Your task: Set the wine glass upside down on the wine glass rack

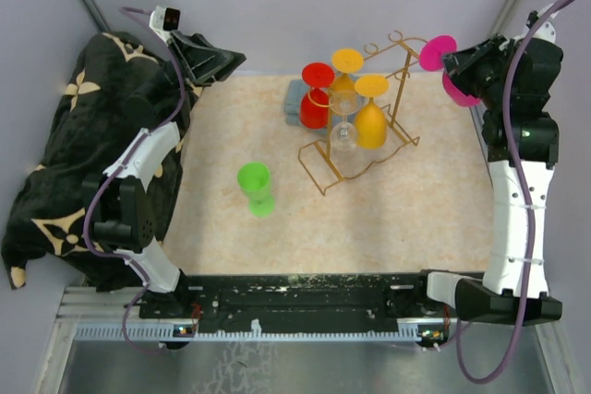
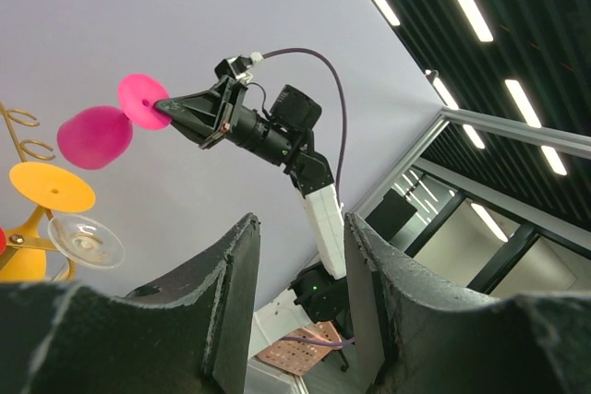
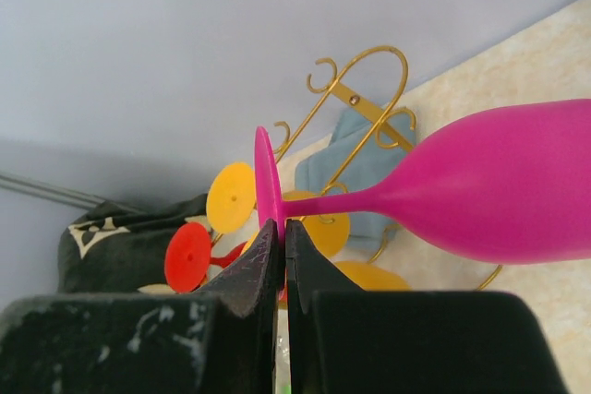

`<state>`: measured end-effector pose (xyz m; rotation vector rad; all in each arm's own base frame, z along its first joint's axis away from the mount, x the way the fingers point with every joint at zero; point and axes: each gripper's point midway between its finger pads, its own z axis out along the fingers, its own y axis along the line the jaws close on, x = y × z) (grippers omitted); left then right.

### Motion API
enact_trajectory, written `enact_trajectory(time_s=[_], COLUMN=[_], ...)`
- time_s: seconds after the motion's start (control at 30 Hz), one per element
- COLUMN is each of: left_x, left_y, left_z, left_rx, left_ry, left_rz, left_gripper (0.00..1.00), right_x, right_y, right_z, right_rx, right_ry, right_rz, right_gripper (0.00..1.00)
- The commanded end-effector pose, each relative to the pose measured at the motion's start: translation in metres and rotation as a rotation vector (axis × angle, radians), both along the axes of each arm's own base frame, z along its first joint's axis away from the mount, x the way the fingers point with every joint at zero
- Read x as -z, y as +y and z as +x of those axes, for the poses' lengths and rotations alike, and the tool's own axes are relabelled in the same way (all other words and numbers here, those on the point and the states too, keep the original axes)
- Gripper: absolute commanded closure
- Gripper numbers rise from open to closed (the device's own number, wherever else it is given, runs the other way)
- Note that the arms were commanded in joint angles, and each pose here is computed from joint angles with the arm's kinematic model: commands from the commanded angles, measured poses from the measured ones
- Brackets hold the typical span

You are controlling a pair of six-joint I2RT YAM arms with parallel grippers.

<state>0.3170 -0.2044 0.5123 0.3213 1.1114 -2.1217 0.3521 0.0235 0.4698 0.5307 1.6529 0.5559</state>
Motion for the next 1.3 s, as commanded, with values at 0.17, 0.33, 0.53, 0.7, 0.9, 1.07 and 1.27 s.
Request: enact_trajectory(time_s=[0.17, 0.33, 0.53, 0.7, 0.9, 1.07, 1.27], left_x=[-0.009, -0.008, -0.007, -0.007, -0.007, -0.007, -0.006], left_y=[0.006, 0.006, 0.006, 0.006, 0.006, 0.005, 0.005], left_z=[-0.036, -0.035, -0.035, -0.034, -0.033, -0.032, -0.031], left_rx=[-0.002, -0.006, -0.005, -0.008, -0.009, -0.012, -0.011], left_ry=[-0.17, -0.164, -0.162, -0.16, -0.158, -0.159, -0.155], left_rz=[-0.007, -0.016, -0.017, -0.014, -0.014, -0.011, -0.007], left_gripper=[0.53, 0.52, 0.52, 0.52, 0.52, 0.52, 0.52], right_x=[0.026, 0.033, 0.041, 0.045, 0.05, 0.056, 0.066], right_y=[0.017, 0.028, 0.033, 0.036, 0.036, 0.036, 0.036], right_z=[0.014, 0.021, 0.03, 0.038, 0.046, 0.053, 0.061], right_rx=[-0.147, -0.214, -0.251, -0.272, -0.275, -0.28, -0.284], right_ry=[0.048, 0.052, 0.058, 0.068, 0.073, 0.079, 0.094], right_rz=[0.204, 0.269, 0.313, 0.332, 0.344, 0.359, 0.369], right_gripper=[1.0, 1.0, 1.0, 1.0, 1.0, 1.0, 1.0])
